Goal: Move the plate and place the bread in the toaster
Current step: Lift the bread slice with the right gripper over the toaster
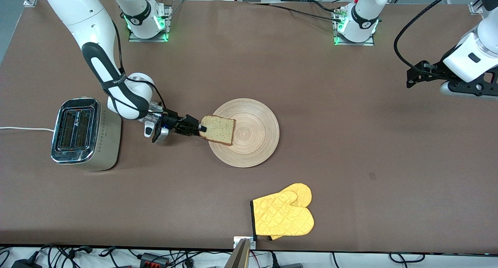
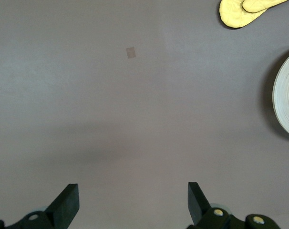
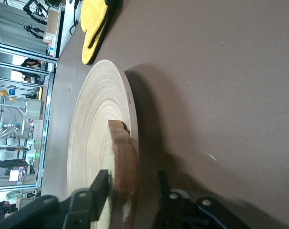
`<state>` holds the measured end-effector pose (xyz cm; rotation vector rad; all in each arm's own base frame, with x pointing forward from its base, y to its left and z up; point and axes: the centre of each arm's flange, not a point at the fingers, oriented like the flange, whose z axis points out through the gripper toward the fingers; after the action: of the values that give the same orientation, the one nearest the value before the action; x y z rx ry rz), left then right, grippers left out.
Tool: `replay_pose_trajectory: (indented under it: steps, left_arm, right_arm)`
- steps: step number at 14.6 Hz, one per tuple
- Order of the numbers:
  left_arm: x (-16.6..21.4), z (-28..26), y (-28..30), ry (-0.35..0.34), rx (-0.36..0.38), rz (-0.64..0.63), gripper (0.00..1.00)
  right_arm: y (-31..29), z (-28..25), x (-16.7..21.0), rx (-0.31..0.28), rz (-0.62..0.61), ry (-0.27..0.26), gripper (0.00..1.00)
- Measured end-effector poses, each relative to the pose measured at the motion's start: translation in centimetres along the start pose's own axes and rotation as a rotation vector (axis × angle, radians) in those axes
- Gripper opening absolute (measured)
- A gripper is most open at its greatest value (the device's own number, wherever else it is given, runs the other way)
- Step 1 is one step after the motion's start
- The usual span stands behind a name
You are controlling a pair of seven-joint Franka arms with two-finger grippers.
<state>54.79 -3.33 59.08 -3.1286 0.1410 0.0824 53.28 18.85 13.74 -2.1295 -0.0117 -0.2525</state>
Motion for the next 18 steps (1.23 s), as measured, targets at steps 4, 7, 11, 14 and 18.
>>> replay_pose_trajectory:
  steps: [4,7,11,14,18]
  left_arm:
    - [0.0,0.0,0.1,0.0,0.0,0.002,1.0]
    - [0.0,0.0,0.1,0.0,0.0,0.003,1.0]
    - [0.0,0.0,0.1,0.0,0.0,0.003,1.0]
    - [0.0,0.0,0.1,-0.001,0.0,0.003,1.0]
    - [0.0,0.1,0.1,-0.001,0.0,0.003,1.0]
  right_arm:
    - [-0.1,0.0,0.1,0.002,0.002,0.003,0.25]
    - [-0.3,0.1,0.3,0.006,0.0,0.005,0.11]
    - [-0.9,-0.1,1.2,0.012,0.003,0.02,0.09]
    - [-3.6,-1.3,4.2,0.024,0.055,0.048,0.09]
    - [-7.2,-3.5,7.3,-0.061,0.062,-0.036,0.09]
